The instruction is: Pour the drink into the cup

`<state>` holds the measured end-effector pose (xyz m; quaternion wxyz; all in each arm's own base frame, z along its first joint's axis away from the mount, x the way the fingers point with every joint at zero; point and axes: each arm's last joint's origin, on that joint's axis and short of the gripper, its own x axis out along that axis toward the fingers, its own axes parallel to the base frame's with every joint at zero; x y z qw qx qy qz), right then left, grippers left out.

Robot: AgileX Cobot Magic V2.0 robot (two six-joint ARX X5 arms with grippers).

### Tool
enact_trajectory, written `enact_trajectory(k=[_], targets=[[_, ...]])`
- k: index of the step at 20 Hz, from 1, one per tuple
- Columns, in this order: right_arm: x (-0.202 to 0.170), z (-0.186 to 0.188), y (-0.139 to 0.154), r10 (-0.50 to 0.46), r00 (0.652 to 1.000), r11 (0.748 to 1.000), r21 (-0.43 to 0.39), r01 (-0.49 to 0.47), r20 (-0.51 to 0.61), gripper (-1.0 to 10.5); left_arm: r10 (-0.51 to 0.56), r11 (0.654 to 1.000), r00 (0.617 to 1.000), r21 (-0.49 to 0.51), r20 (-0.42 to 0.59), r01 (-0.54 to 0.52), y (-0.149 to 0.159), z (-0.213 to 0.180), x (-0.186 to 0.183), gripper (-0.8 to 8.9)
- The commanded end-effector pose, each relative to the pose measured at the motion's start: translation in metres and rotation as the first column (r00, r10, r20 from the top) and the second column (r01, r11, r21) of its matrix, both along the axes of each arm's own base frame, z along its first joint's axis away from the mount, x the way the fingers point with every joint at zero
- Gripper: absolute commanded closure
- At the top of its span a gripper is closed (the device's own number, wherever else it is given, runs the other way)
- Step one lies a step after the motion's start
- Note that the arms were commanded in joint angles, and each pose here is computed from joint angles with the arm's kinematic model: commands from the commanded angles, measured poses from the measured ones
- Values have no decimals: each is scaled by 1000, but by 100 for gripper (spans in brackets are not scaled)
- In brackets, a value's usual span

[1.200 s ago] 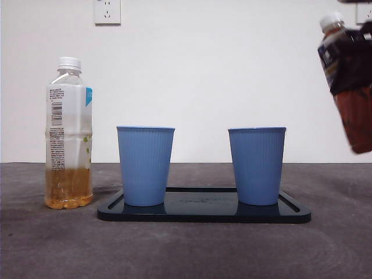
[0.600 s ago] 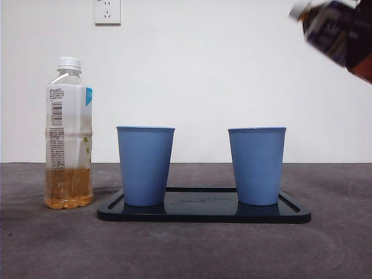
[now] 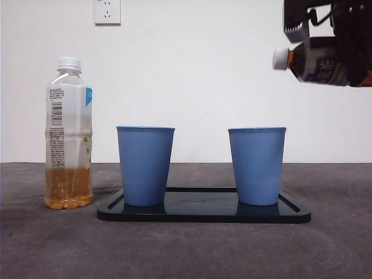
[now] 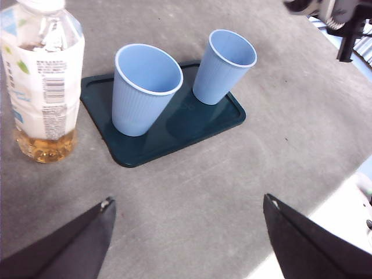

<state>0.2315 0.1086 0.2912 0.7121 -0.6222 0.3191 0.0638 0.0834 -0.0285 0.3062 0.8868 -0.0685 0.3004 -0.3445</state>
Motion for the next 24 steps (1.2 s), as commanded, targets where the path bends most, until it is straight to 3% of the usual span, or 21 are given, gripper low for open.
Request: enact_trajectory(k=[1, 7, 15, 24], targets=[[6, 7, 9, 17, 999, 997, -78, -14, 35, 929, -10, 1000, 1000, 4, 29, 10, 0, 6, 0, 404], [14, -3, 23, 6, 999, 979, -203, 4, 46, 929, -23, 1000, 999, 4, 28, 23, -1, 6, -1, 404], [18, -18, 38, 43, 999, 947, -319, -45, -14, 930, -37, 999, 999, 4, 28, 37, -3, 6, -1, 404], [20, -21, 40, 43, 999, 944, -327, -47, -20, 930, -42, 999, 999, 4, 26, 42, -3, 6, -1, 404]])
